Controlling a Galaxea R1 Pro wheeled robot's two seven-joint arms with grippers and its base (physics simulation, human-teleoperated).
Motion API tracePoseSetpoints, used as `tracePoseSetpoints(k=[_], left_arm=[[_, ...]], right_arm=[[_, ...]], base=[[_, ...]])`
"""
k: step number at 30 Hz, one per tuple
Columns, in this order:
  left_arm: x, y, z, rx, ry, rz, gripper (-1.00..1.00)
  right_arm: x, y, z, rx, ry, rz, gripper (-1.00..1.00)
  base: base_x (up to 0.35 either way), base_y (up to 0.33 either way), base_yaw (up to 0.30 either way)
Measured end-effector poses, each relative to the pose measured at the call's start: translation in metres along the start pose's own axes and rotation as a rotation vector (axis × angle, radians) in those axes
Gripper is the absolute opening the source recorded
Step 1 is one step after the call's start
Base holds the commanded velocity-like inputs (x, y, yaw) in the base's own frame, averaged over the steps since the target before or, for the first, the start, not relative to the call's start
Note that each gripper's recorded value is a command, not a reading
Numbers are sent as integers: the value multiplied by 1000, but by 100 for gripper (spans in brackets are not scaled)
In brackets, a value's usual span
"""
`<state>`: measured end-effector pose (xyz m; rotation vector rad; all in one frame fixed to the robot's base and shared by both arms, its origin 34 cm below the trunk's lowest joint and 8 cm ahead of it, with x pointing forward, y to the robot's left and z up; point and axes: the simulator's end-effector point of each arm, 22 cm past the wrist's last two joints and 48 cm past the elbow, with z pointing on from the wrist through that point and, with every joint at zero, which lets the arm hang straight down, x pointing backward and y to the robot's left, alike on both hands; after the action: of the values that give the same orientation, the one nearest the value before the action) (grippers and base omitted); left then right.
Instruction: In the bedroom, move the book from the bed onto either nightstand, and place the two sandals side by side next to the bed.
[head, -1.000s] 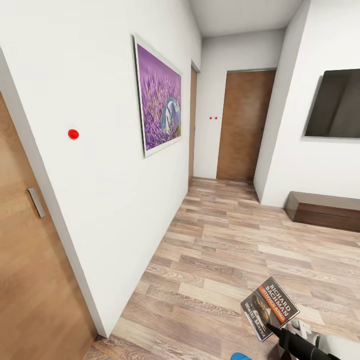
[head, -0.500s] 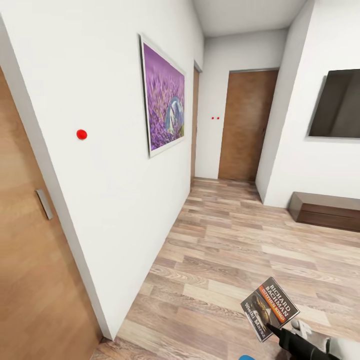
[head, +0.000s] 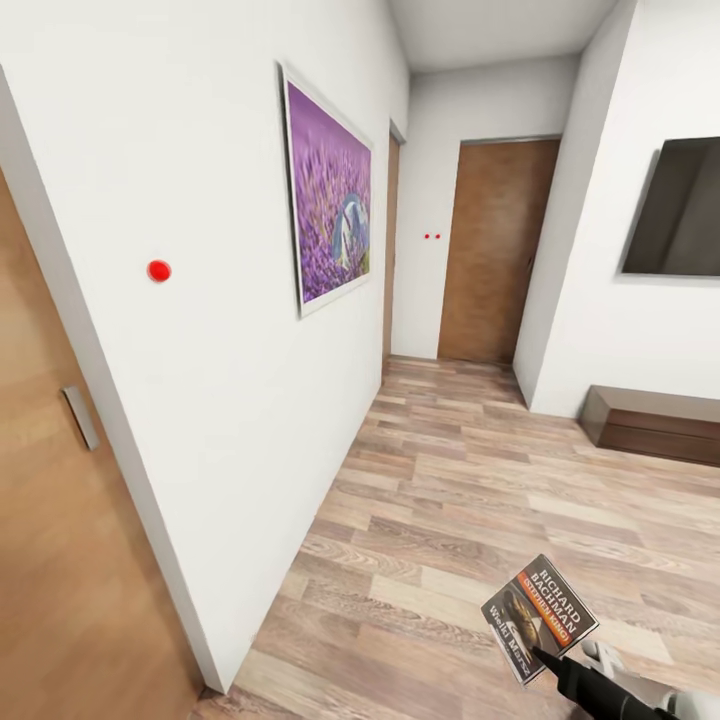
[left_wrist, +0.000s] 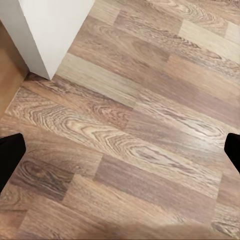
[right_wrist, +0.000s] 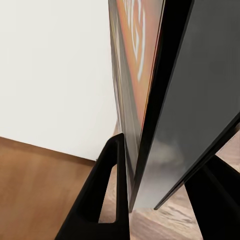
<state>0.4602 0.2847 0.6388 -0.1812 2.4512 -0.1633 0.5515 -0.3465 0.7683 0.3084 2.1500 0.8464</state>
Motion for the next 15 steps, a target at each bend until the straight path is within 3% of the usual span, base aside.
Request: tracePoseSetpoints(k=[7,15], left_arm=[[0,0,0,0,0,0,100],[0,0,0,0,0,1,100]], right_arm=[[0,0,0,0,0,0,-100],[0,1,0,-2,2,-2,-100]], base=[[325,13,0],[330,114,0]])
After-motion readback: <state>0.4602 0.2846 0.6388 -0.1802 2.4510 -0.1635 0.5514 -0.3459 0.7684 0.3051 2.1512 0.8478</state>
